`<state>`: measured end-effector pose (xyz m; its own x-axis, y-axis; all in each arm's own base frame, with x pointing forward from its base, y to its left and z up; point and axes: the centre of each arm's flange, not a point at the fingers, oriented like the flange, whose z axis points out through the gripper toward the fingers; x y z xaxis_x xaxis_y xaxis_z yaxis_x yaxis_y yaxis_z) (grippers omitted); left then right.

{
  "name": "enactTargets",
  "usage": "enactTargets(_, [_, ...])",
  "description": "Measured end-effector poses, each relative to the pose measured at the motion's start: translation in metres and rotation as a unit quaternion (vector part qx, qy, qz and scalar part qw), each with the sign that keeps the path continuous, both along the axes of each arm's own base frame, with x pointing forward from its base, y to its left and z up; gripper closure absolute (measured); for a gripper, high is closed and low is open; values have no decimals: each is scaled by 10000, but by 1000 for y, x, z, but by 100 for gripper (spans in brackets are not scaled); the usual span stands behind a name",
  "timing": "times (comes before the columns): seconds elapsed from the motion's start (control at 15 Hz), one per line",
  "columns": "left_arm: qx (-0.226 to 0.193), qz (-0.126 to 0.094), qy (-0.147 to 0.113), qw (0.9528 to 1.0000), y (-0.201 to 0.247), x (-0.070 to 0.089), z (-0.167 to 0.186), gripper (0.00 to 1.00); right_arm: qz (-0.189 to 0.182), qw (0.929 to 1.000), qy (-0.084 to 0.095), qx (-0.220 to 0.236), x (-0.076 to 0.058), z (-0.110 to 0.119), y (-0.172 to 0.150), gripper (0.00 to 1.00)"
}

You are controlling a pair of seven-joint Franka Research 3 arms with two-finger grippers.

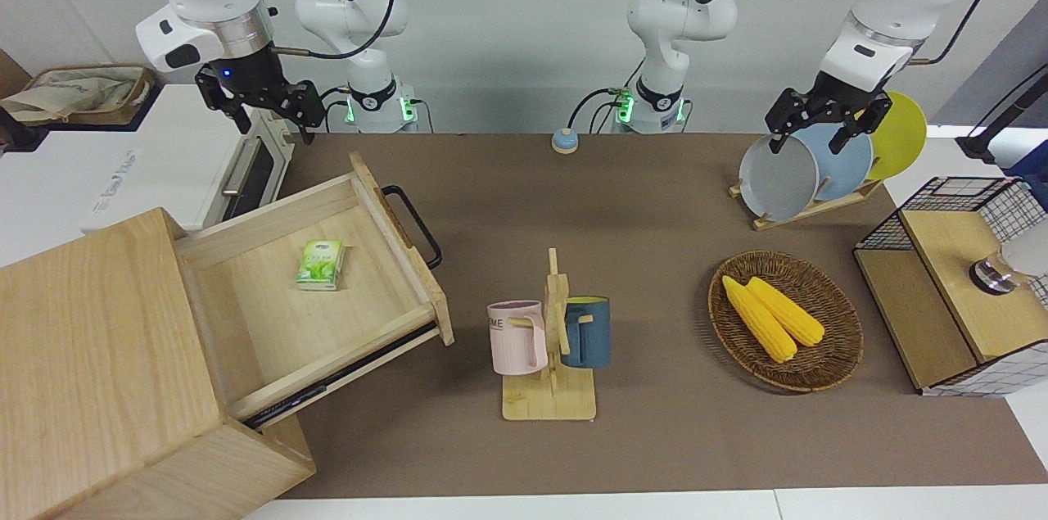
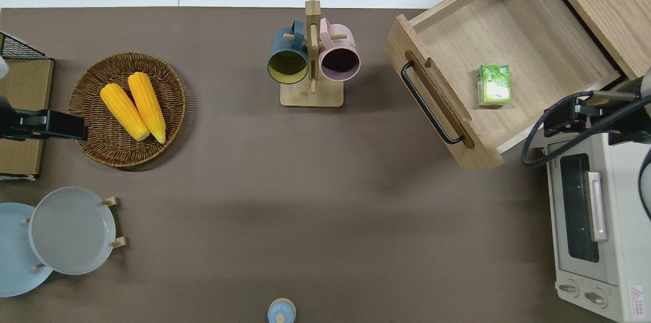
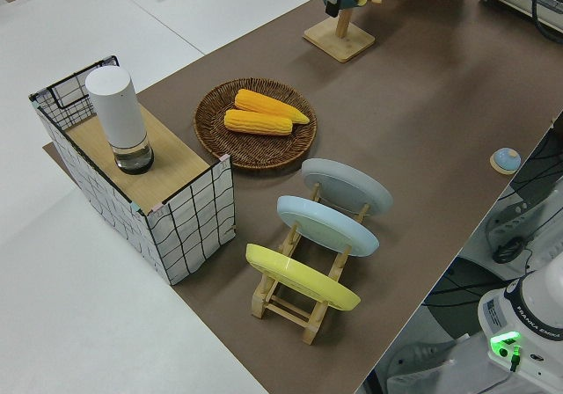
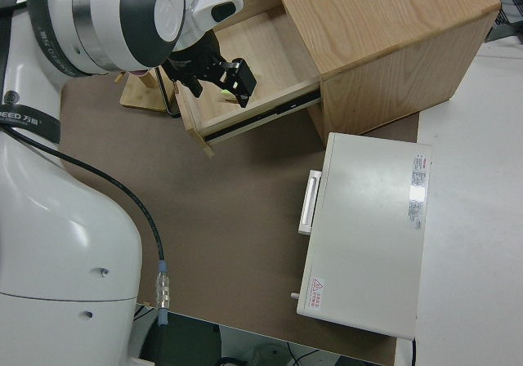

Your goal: Slide drawer open with right arm

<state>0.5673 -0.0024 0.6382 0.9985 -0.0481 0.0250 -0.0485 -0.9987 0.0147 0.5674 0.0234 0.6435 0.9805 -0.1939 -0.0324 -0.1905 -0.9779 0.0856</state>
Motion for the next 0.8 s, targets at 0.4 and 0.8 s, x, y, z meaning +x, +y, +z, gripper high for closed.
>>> enactTargets(0.4, [0, 0, 0, 10000, 0, 0, 0, 0, -177, 9994, 28, 285, 2, -32, -15, 1])
enactTargets(0.8, [0, 0, 0, 10000, 0, 0, 0, 0, -371, 9986, 18, 377, -2, -34, -32, 1])
